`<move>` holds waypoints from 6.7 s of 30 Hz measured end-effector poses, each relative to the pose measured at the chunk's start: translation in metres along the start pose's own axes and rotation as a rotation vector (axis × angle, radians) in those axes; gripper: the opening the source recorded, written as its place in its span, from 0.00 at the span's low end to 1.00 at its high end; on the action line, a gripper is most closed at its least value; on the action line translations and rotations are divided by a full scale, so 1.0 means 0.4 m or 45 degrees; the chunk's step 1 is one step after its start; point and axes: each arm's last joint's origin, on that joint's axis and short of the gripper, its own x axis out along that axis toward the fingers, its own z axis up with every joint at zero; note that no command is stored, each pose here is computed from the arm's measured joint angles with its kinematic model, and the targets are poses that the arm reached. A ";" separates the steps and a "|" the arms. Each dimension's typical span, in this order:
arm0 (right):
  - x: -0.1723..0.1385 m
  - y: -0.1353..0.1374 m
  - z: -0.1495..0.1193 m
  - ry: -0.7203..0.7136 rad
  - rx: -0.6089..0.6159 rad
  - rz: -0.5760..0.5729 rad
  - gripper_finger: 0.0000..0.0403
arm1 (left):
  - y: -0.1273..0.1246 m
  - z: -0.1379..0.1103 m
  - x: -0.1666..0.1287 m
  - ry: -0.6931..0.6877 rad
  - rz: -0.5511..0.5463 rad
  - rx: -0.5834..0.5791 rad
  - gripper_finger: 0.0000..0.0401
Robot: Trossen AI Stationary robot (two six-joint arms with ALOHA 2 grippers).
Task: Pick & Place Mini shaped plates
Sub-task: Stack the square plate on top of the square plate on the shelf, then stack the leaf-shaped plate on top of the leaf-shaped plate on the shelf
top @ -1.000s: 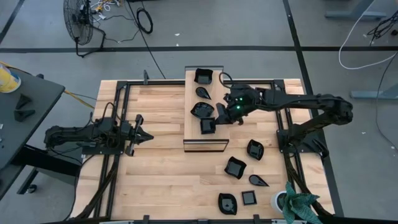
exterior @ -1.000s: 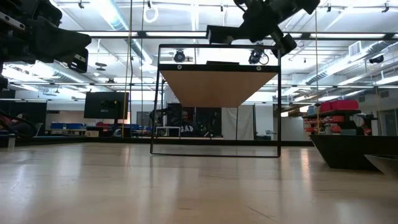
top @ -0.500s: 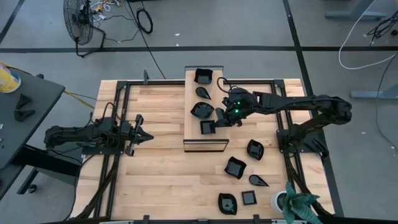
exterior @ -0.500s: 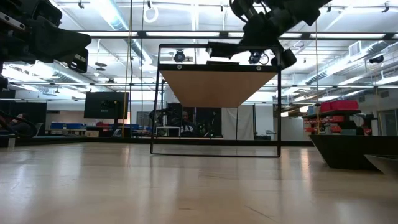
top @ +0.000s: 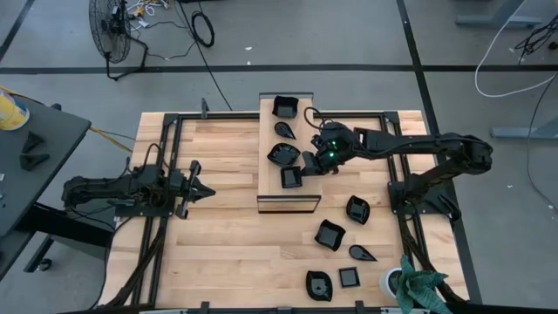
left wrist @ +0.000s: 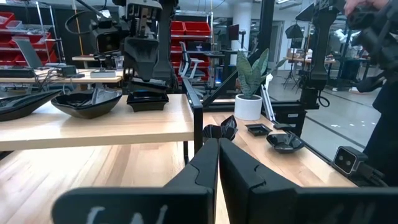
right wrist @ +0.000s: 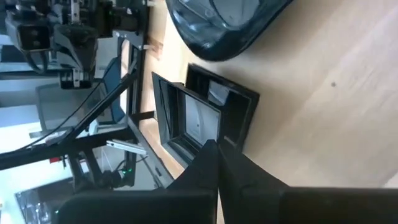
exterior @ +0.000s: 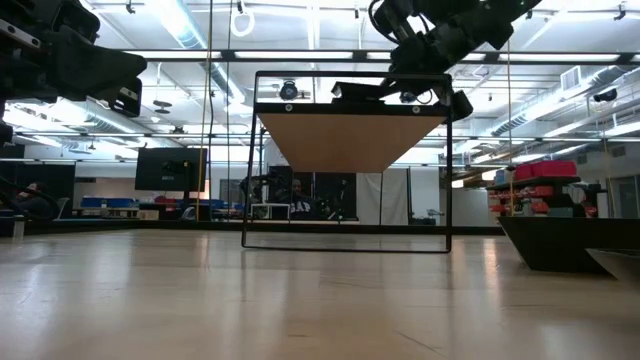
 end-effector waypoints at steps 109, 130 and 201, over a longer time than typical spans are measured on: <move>-0.091 -0.354 -0.195 0.473 -0.532 -0.761 0.37 | 0.000 0.000 0.000 0.000 0.000 0.000 0.05; -0.076 -0.402 -0.200 0.434 -0.671 -0.819 0.37 | 0.000 0.000 0.000 0.000 0.000 0.000 0.05; -0.237 -0.169 -0.134 0.154 -0.483 -0.647 0.00 | 0.000 0.000 0.000 0.000 0.000 0.000 0.05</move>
